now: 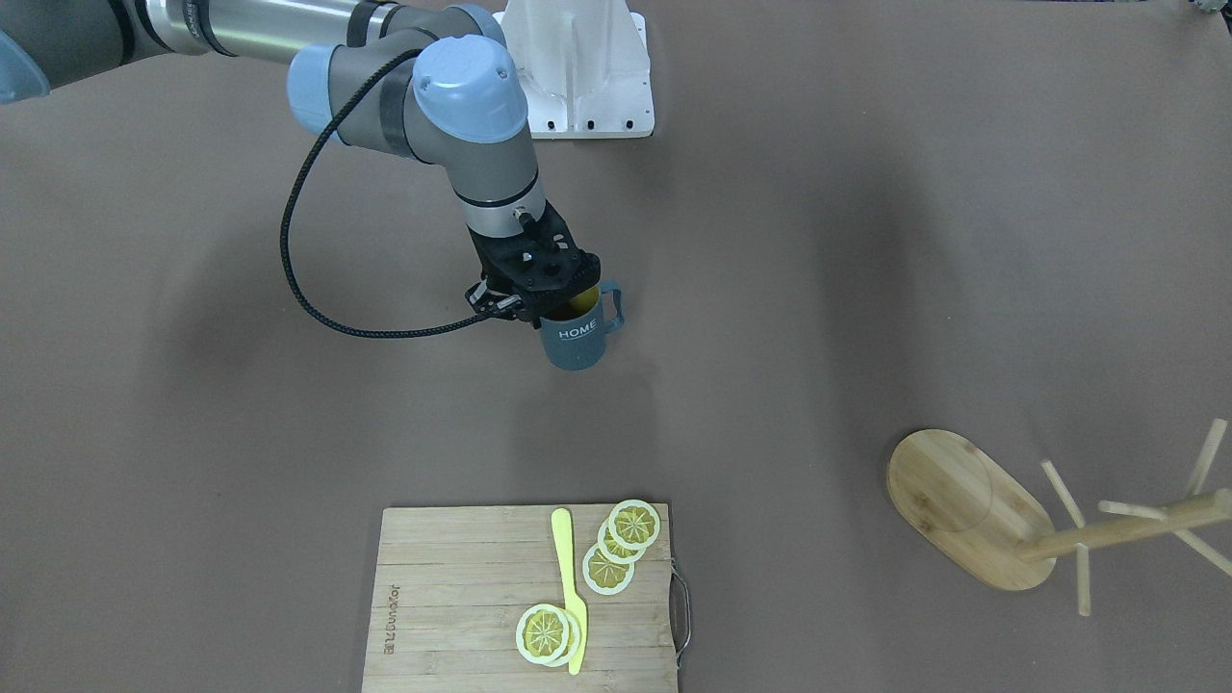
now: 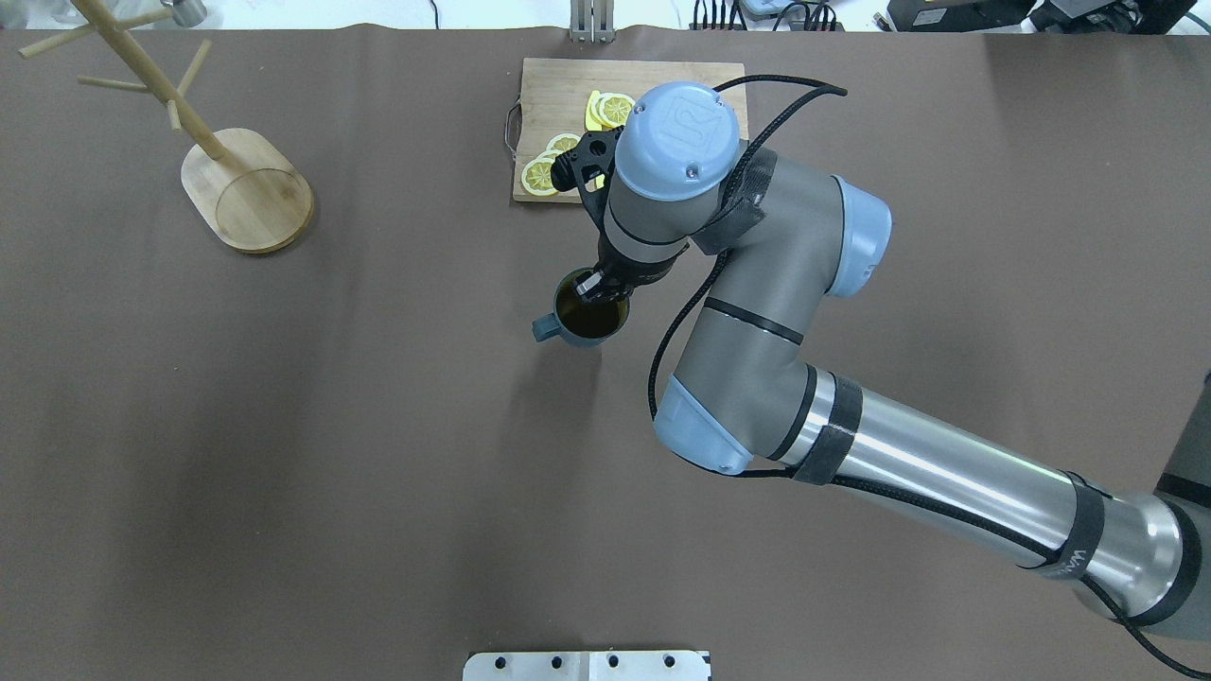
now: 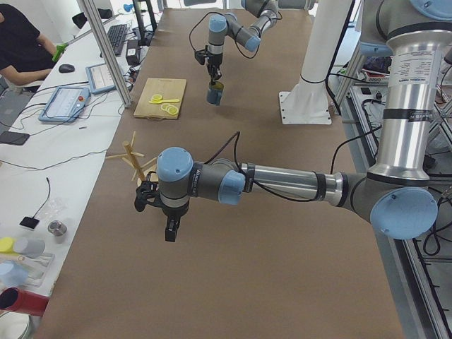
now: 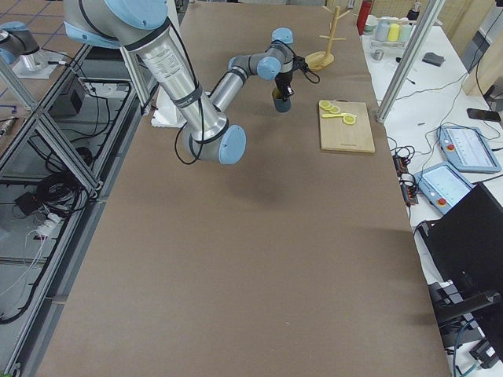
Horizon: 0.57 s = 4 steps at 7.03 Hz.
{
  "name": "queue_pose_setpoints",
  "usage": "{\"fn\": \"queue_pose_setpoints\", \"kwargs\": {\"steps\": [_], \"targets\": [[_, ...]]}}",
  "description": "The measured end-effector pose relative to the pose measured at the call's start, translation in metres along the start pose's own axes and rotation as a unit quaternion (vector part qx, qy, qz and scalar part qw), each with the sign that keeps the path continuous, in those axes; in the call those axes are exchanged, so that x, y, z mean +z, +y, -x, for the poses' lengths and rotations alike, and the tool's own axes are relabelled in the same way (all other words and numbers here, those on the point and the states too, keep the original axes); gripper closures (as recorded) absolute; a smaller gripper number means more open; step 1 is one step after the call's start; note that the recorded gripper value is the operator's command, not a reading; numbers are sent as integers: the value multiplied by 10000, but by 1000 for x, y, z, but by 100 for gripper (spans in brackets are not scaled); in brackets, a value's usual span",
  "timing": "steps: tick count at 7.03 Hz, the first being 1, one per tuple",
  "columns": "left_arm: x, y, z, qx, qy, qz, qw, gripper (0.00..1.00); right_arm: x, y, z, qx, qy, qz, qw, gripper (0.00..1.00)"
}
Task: Hang cup on storage rack
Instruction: 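Lower the mug onto the table and open the right gripper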
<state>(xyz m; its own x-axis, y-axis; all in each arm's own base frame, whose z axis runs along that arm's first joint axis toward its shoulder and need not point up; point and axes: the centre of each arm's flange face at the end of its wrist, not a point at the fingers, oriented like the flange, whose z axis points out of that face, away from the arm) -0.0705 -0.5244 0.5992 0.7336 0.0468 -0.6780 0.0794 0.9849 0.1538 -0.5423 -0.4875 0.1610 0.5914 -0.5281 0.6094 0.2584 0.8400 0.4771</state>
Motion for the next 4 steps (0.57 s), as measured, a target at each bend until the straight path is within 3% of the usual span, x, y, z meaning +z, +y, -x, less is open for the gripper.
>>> {"fn": "queue_pose_setpoints", "kwargs": {"steps": [1, 2, 3, 4], "targets": [[1, -2, 1, -6, -2, 7, 10000, 2, 14, -3, 3, -102, -78, -81, 9999, 100], [2, -5, 1, -9, -2, 13, 10000, 2, 23, -5, 3, -153, -118, -119, 9997, 29], [2, -7, 1, -10, 0, 14, 10000, 2, 27, -7, 3, -160, -140, -143, 9997, 0], [2, -8, 1, -10, 2, 14, 10000, 2, 24, -10, 6, -84, -178, -174, 9997, 0]]}}
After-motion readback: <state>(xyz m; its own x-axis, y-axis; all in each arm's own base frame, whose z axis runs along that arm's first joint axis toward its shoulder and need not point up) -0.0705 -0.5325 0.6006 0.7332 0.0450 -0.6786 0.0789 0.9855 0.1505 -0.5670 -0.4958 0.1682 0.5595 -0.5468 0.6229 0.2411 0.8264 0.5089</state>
